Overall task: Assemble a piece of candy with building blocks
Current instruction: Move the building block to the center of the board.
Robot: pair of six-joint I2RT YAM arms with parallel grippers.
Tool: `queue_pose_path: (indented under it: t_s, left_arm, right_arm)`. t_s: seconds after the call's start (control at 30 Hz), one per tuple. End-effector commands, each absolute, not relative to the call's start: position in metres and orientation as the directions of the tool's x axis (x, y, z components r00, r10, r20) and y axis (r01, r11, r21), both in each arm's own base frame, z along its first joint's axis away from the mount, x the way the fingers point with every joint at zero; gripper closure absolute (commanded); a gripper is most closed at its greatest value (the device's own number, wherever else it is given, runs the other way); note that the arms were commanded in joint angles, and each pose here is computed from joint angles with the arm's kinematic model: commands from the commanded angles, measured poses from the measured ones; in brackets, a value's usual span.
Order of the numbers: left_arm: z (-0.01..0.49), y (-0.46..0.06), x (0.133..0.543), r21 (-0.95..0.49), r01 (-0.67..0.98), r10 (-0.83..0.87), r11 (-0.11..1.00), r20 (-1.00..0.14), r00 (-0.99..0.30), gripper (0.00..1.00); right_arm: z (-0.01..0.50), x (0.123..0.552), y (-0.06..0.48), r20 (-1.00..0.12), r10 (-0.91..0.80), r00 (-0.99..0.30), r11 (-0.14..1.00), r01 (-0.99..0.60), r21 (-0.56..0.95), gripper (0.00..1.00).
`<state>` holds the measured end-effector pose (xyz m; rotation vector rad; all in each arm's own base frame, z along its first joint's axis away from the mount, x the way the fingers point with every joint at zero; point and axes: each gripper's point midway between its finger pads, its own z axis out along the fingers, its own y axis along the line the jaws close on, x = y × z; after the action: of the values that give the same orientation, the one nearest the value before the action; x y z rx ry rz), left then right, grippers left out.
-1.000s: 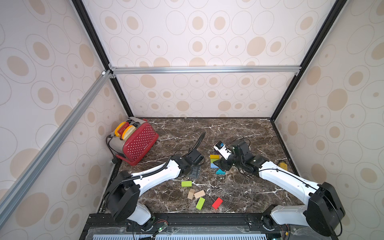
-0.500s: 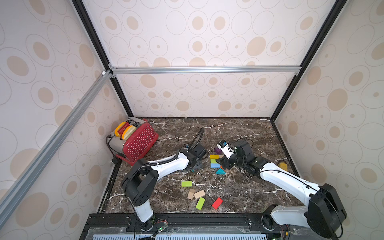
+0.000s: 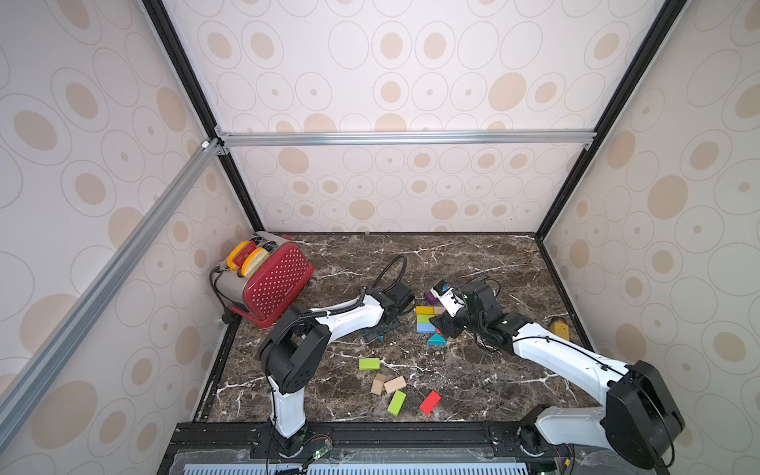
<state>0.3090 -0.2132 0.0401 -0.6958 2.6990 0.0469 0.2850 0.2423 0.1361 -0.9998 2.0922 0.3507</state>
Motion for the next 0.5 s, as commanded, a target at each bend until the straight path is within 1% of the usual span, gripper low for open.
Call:
queue_pose_path:
  t_s: [0.0,0.2,0.4,0.47]
  left_arm:
    - [0.040,-0.212,0.312,-0.049,-0.517,-0.502,0.855,-0.331,-0.799,0.29]
    - [0.029,-0.215,0.310,-0.049,-0.516,-0.505,0.855,-0.306,-0.807,0.36]
    - [0.037,-0.207,0.311,-0.046,-0.512,-0.494,0.858,-0.349,-0.796,0.39]
    - [0.035,-0.207,0.311,-0.046,-0.511,-0.493,0.858,-0.350,-0.796,0.43]
  right_arm:
    - [0.127,0.287,0.238,-0.732,-0.549,-0.403,0.661,-0.746,-0.084,0.27]
    - [0.121,0.287,0.238,-0.721,-0.558,-0.411,0.659,-0.747,-0.083,0.27]
    - [0.117,0.286,0.239,-0.713,-0.562,-0.420,0.657,-0.750,-0.076,0.27]
    - [0.116,0.286,0.240,-0.711,-0.562,-0.422,0.655,-0.752,-0.071,0.27]
